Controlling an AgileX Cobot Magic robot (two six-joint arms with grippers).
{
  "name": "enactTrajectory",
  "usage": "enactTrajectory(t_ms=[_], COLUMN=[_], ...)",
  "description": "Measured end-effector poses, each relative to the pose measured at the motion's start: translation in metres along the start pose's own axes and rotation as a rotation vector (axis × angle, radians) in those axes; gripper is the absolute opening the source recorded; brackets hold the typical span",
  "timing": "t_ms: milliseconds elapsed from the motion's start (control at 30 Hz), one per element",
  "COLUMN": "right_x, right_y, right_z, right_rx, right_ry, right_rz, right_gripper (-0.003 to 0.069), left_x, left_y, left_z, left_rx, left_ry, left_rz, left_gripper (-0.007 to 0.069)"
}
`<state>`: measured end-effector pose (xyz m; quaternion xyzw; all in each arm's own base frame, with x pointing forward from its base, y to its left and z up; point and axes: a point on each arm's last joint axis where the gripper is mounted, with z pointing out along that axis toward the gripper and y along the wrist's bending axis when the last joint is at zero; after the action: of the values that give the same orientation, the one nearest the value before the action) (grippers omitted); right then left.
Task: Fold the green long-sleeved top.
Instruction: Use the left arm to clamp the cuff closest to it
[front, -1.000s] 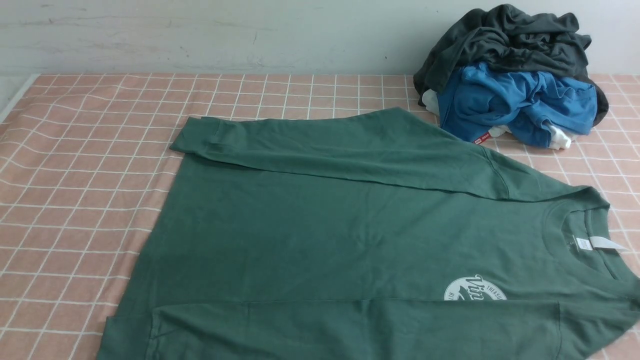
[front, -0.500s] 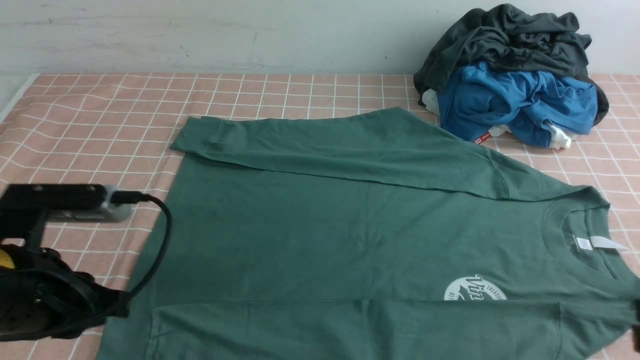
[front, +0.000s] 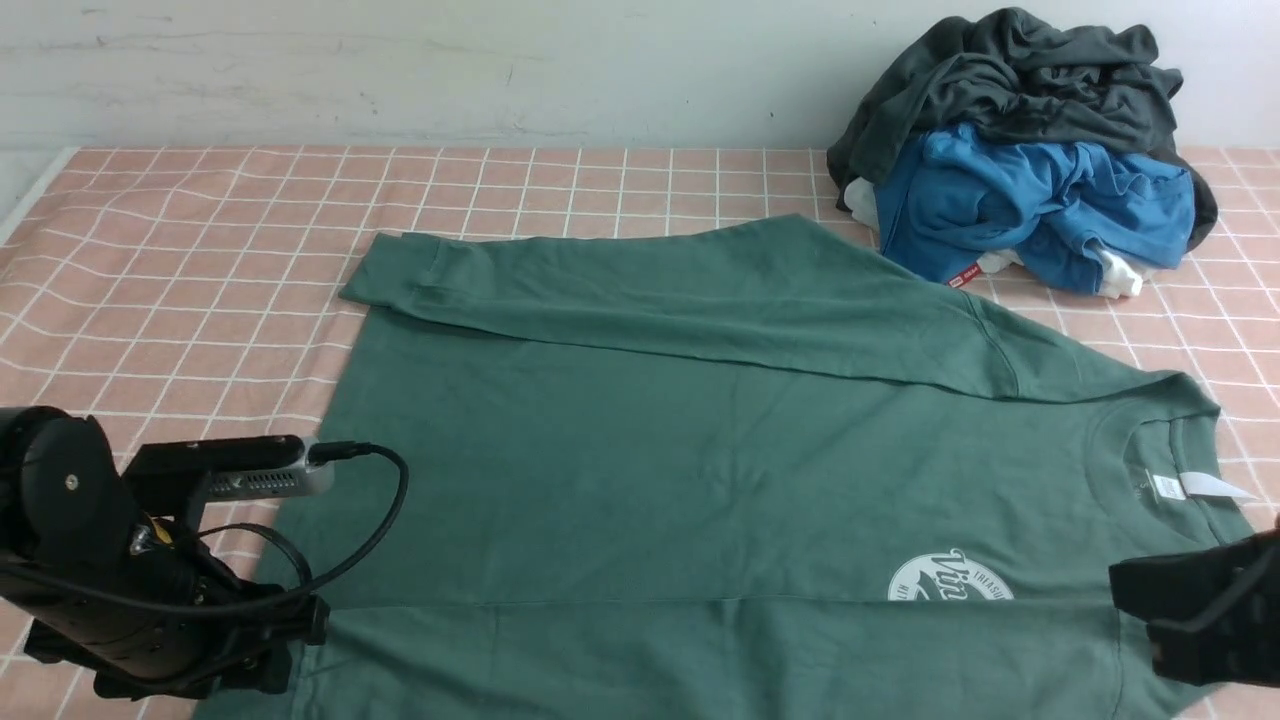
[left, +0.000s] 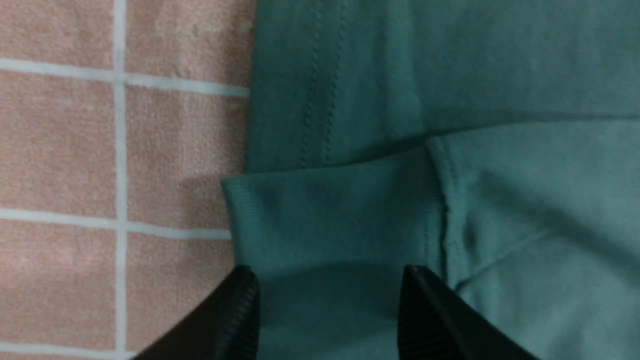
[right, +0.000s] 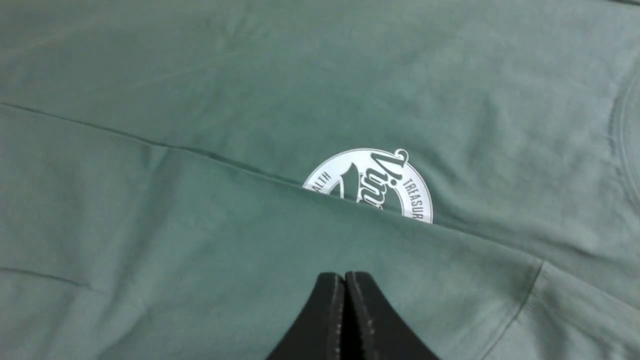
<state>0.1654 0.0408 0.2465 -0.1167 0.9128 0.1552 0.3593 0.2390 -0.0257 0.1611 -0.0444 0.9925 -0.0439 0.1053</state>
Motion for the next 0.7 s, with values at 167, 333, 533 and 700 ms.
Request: enactTrajectory(t_ms=[167, 333, 533, 700], right_x=[-0.0001, -0.0002, -0.0002, -0.0003], right_y=[0.0043, 0.0044, 0.0044, 0.0045], right_z=[0.0010, 0.0010, 0.0010, 0.0010], right_rx=[-0.023, -0.024, -0.024, -0.025], right_ry=[0.000, -0.001, -0.001, -0.001], right_rz=[-0.027, -0.026, -0.027, -0.025], right_gripper=[-0.0014, -0.0014, -0.0014, -0.0014], left_x=[-0.0029, -0.0043, -0.0054, -0.0051], left_y=[0.0040, 0.0049, 0.0047, -0.0012], left_z=[0.0029, 0.0029, 0.0035, 0.0036], left_rx=[-0.045, -0.054, -0.052, -0.047], left_ry=[-0.014, -0.030, -0.040, -0.043], left_rz=[-0.042, -0.050, -0.048, 0.000], left_gripper=[0.0345, 0.0344, 0.0214, 0.0030])
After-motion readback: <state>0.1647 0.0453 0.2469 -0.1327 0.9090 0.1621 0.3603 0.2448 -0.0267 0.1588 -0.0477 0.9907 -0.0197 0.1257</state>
